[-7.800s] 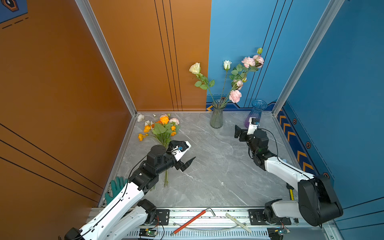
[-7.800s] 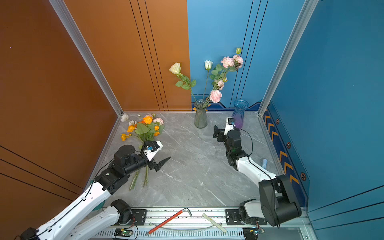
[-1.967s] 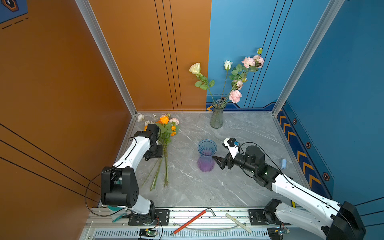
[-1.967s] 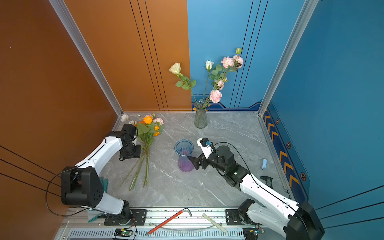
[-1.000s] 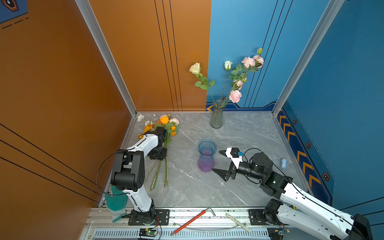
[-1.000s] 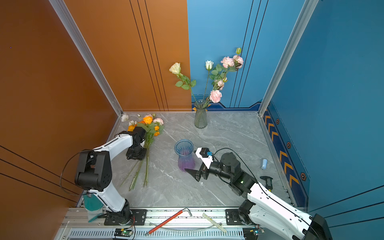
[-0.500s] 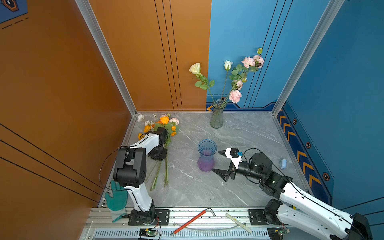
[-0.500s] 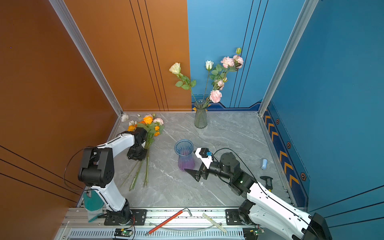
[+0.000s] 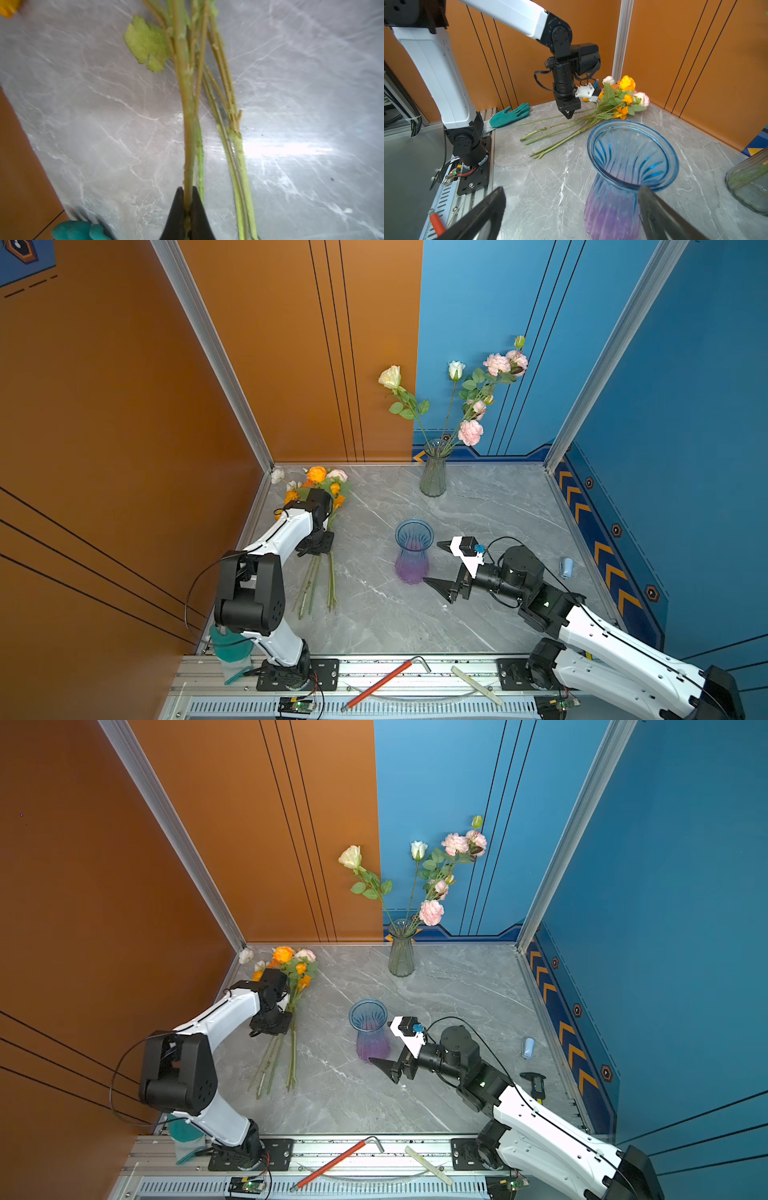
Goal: Arrange flowers in a vase
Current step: Pick up the flower from the flowers.
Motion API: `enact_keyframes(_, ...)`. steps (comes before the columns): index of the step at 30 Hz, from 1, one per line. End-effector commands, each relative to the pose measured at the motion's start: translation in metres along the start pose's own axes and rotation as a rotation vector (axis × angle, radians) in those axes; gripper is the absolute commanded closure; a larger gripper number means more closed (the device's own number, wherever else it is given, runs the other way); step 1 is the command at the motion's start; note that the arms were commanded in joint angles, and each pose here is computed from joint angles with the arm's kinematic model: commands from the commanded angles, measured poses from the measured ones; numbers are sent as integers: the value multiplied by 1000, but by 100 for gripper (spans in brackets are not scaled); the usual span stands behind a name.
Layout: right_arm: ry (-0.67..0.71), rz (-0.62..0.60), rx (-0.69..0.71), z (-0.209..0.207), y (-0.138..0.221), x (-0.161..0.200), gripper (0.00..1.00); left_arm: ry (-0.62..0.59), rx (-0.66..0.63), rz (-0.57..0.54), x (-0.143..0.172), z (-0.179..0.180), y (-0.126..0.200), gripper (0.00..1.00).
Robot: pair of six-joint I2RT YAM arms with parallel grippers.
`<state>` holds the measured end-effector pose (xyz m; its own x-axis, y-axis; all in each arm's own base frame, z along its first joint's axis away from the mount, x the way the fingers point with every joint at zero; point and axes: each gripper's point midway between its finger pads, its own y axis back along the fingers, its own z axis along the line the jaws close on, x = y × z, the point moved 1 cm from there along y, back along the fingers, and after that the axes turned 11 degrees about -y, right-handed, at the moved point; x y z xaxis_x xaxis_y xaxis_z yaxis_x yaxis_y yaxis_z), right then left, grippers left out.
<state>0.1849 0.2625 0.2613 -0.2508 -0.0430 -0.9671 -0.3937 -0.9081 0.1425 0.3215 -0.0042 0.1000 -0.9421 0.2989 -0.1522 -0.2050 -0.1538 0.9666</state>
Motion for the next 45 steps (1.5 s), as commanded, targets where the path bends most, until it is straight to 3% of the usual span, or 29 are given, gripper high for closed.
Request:
enact_keyframes(1, 18, -24, 43, -8, 0, 0, 0, 5, 85, -90, -4, -12, 25, 96)
enact_keyframes(10, 0, -86, 86, -17, 9, -9, 0, 71, 381, -238, -18, -47, 71, 100)
enact_keyframes(14, -19, -93, 100, -18, 7, -19, 0, 137, 621, -319, -25, -61, 99, 100)
enact_keyframes(19, -11, -56, 138, -17, 3, -40, 0, 195, 817, -382, -37, -69, 120, 100)
enact_keyframes(22, -20, -61, 222, -33, -1, -46, 0, 236, 727, -324, -34, -58, 96, 100)
enact_keyframes(24, -19, -77, 282, -47, -7, -42, 0, 258, 553, -236, -22, -38, 69, 100)
enact_keyframes(25, -8, -93, 286, -50, -10, -39, 0, 245, 565, -241, -22, -40, 69, 100)
enact_keyframes(28, 8, -141, 296, -55, -14, -22, 0, 205, 749, -419, -35, -60, 112, 100)
enact_keyframes(33, 13, -161, 309, -57, -9, -11, 0, 100, 588, -650, -32, -49, 175, 100)
enact_keyframes(35, 16, -164, 313, -56, -4, -11, 0, 115, 524, -670, -28, -38, 177, 100)
enact_keyframes(45, 24, -191, 321, -55, 5, -12, 0, 103, 474, -760, -20, -41, 176, 100)
